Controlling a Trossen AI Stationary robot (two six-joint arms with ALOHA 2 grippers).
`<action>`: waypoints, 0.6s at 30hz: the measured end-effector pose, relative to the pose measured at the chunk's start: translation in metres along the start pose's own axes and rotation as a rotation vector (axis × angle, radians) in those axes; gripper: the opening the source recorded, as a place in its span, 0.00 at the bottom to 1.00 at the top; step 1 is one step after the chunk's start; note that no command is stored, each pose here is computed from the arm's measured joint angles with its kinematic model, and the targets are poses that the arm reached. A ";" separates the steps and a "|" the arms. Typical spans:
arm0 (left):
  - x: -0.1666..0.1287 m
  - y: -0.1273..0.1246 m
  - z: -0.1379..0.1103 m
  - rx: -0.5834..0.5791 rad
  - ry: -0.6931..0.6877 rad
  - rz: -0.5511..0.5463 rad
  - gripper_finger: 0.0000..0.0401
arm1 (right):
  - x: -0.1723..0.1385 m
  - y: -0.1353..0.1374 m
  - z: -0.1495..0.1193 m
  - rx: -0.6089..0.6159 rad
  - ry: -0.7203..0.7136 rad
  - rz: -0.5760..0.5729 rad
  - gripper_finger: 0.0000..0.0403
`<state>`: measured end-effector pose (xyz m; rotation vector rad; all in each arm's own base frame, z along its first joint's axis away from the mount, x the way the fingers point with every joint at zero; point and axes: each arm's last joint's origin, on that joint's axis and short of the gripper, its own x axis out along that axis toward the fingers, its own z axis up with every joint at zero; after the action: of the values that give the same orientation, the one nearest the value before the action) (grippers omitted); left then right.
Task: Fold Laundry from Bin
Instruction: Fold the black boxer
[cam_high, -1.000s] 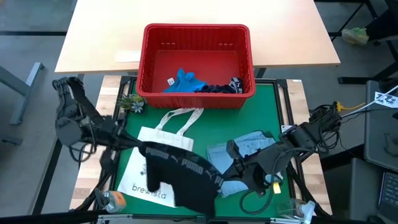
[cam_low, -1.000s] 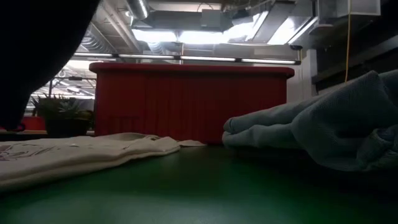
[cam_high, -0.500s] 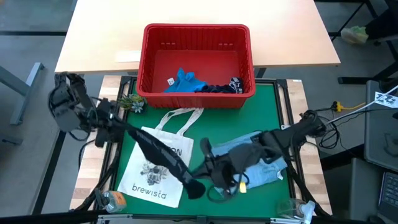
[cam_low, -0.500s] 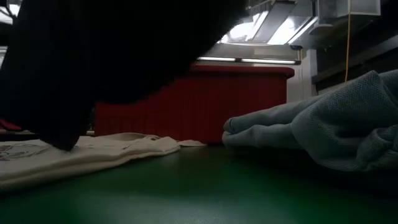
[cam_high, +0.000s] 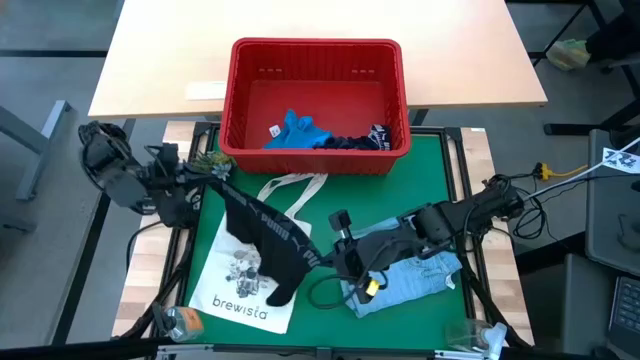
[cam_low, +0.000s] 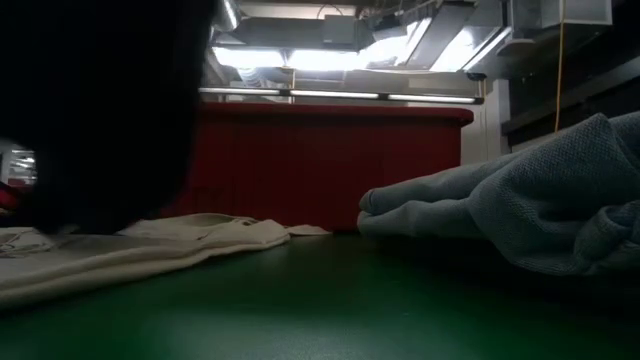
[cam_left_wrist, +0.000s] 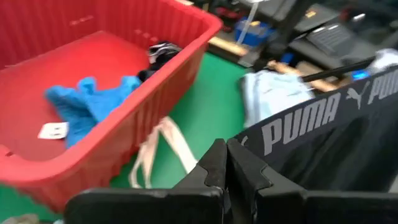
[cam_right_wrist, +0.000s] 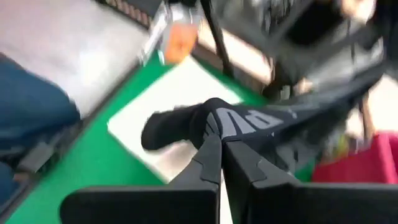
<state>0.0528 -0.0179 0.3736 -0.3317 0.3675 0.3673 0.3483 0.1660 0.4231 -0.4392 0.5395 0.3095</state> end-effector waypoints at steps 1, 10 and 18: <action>0.004 -0.003 -0.003 0.012 0.001 0.028 0.00 | 0.003 0.001 -0.004 0.022 0.044 -0.003 0.01; 0.001 -0.011 0.018 0.050 -0.011 0.044 0.00 | 0.012 0.002 0.010 0.079 -0.123 0.082 0.01; -0.029 0.002 0.057 -0.050 -0.105 -0.002 0.00 | 0.038 0.007 0.025 0.060 -0.324 0.165 0.01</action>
<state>0.0430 -0.0033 0.4350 -0.3603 0.2555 0.3912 0.3871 0.1902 0.4188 -0.2793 0.2677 0.5118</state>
